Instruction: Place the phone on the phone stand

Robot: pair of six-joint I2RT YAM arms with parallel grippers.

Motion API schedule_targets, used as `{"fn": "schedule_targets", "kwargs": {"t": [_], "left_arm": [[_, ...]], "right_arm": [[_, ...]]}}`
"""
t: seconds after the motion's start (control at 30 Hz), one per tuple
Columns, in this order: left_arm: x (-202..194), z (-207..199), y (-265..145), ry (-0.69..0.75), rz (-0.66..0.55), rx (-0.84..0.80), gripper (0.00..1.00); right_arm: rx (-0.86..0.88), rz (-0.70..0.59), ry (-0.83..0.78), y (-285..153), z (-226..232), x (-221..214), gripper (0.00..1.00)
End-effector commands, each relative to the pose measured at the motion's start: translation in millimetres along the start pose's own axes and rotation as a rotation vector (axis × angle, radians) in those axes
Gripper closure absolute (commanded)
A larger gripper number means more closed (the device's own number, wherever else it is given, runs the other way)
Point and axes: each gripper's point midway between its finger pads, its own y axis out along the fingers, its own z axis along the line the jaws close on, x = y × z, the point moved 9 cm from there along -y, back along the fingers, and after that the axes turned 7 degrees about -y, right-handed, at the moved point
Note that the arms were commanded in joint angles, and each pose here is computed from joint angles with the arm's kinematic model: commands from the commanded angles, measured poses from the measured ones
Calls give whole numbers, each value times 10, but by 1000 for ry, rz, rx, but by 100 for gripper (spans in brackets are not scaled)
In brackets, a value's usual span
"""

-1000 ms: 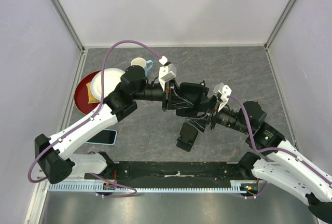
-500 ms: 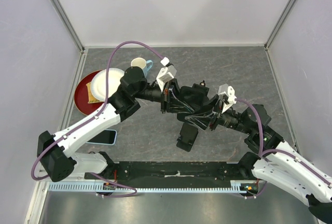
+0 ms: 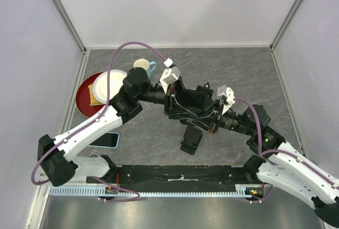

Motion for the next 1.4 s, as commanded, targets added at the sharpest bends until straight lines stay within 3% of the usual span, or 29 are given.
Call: {"fn": "schedule_targets", "kwargs": {"t": [0.0, 0.1, 0.53, 0.7, 0.8, 1.0, 1.1, 1.23, 1.37], "left_arm": [[224, -159, -69, 107, -30, 23, 39], [261, -166, -102, 110, -27, 26, 37], [235, -50, -71, 65, 44, 18, 63], [226, -34, -55, 71, 57, 1, 64], [188, -28, -66, 59, 75, 15, 56], [193, -46, -73, 86, 87, 19, 57], [169, -60, -52, 89, 100, 14, 62], [146, -81, -31, 101, 110, 2, 78], [130, -111, -12, 105, 116, -17, 74]], "right_arm": [[-9, -37, -41, -44, 21, 80, 100], [-21, -8, -57, -87, 31, 94, 100], [-62, 73, -80, -220, 47, 88, 100], [-68, 80, -78, -217, 39, 88, 100], [-65, 85, -71, -207, 38, 87, 100], [-65, 78, -65, -214, 51, 107, 100], [-65, 78, -60, -215, 53, 111, 100], [-61, 71, -56, -212, 57, 122, 100], [-56, 68, -53, -208, 64, 124, 100]]}}
